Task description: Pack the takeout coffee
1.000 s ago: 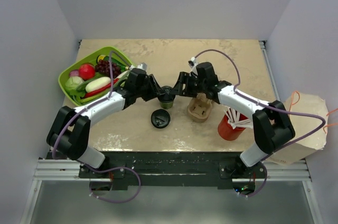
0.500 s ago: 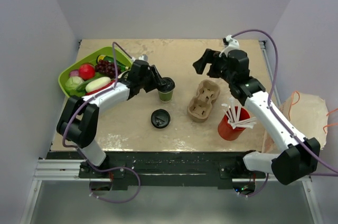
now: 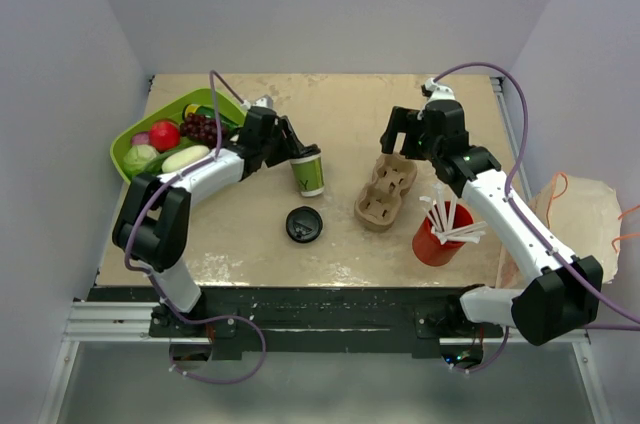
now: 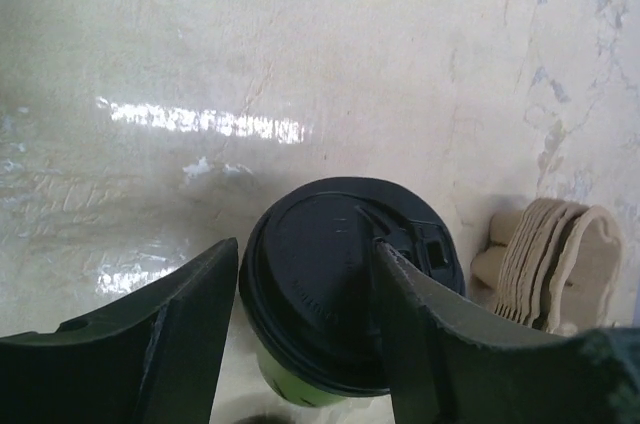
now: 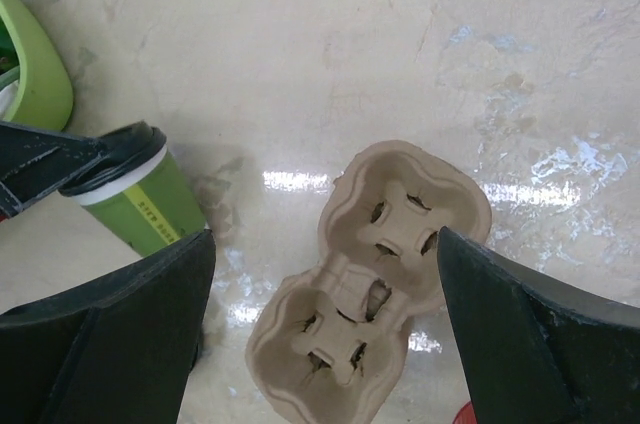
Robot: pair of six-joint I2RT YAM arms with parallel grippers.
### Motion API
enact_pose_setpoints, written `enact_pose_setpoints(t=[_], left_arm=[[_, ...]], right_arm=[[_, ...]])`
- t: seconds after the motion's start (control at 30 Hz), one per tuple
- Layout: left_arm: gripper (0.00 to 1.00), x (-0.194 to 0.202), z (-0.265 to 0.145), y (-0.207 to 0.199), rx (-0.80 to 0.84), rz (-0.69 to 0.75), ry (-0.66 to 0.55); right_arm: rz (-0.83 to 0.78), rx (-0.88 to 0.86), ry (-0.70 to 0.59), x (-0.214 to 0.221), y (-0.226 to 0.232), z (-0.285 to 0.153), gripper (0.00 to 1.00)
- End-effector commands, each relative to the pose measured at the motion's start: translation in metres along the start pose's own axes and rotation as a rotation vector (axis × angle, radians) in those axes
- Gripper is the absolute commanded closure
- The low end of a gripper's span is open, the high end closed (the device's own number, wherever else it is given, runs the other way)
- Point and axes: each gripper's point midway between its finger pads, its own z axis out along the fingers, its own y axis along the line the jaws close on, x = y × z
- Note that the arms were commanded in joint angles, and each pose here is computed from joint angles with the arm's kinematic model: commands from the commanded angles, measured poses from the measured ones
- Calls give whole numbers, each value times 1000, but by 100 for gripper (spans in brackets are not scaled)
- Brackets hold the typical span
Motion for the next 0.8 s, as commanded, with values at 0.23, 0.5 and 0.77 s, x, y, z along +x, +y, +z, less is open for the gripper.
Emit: enact_pose_setpoints(t=[0.23, 0.5, 0.77], left_arm=[[43, 33, -31, -30, 177, 82, 84], [19, 13, -64, -29, 140, 92, -2], [0, -12, -116, -1, 48, 120, -113]], right_arm=[[-40, -59, -25, -12, 11, 2, 9], [-298, -404, 122, 31, 102, 12, 11], [-1119, -917, -39, 72, 159, 31, 9]])
